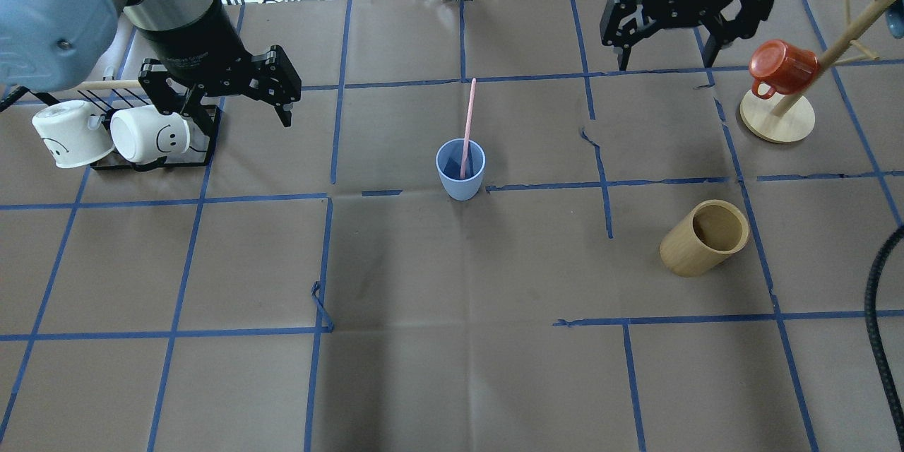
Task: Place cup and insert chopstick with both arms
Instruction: 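Release the chopstick and raise the right gripper away from the cup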
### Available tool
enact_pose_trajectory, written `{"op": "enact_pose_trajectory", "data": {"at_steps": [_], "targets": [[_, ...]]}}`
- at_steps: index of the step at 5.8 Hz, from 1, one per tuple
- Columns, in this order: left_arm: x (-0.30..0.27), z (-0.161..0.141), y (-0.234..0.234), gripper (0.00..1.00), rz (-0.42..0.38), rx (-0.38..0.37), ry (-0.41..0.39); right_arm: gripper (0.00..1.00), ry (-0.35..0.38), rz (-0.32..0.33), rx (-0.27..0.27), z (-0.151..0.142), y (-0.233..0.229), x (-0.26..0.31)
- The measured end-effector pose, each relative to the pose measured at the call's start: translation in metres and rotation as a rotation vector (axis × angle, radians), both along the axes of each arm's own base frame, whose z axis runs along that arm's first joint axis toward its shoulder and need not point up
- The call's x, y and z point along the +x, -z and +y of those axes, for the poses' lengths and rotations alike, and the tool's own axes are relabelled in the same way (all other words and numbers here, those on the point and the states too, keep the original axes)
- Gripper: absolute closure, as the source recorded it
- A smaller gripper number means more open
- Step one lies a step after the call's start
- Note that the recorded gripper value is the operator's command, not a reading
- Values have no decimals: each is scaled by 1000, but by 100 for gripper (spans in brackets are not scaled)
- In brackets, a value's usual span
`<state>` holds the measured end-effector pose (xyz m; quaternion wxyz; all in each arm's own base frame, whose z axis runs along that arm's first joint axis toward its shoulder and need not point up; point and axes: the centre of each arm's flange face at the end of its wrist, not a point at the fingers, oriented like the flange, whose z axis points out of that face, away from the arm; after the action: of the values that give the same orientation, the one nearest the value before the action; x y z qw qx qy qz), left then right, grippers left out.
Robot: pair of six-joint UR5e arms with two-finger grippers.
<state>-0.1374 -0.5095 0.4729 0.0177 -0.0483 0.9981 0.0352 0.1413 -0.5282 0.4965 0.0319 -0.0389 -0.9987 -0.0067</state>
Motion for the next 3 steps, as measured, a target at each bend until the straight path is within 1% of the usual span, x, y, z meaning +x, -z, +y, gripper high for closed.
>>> {"op": "enact_pose_trajectory", "data": {"at_steps": [1, 3], "targets": [[0, 0, 1, 2, 0, 2, 0, 0, 9, -20, -20, 12, 3, -1], [0, -1, 4, 2, 0, 7, -1, 0, 18, -41, -28, 16, 4, 1]]}}
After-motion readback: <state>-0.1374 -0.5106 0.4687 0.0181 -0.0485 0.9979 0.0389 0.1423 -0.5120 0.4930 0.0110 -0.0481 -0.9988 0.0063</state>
